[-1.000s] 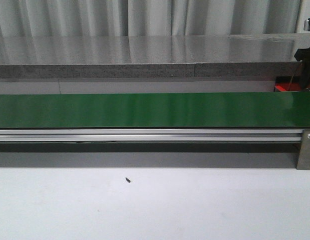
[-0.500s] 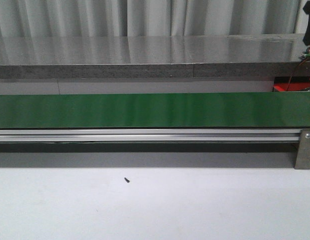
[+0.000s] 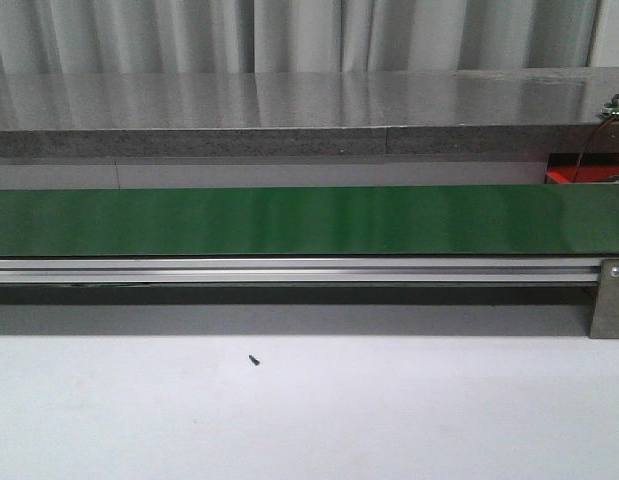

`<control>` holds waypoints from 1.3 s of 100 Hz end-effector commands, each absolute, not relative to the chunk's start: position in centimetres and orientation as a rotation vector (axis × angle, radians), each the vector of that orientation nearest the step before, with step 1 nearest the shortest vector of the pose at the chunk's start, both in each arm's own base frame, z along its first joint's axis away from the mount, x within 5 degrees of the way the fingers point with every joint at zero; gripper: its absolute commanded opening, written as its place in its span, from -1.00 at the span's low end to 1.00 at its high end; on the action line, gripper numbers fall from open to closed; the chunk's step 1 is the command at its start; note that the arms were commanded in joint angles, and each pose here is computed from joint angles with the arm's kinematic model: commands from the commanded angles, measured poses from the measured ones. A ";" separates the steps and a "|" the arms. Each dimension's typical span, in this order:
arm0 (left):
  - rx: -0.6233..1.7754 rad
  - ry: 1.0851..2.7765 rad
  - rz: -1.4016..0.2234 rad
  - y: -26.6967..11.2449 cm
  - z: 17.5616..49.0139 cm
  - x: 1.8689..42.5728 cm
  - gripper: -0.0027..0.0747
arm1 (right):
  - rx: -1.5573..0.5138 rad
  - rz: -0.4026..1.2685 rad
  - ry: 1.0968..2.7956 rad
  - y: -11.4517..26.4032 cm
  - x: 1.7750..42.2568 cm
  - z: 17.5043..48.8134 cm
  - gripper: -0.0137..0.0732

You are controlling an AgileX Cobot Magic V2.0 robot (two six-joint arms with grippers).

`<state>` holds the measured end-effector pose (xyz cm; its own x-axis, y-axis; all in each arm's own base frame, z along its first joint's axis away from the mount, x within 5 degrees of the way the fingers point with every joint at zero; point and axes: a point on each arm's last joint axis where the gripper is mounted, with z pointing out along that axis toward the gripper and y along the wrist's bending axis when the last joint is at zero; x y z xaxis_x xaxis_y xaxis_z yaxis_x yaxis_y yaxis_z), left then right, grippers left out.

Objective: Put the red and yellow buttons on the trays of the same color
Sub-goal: 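Release the button in the red tray and raise the right gripper, then lower the left gripper toward another red-capped button on the table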

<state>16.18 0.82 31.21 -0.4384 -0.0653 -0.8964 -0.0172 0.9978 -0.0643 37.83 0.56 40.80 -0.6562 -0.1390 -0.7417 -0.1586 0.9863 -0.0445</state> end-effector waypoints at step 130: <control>-0.074 1.928 -0.053 0.9 32.7 16.4 -0.98 | -0.087 0.056 2.092 0.8 13.3 33.2 -0.84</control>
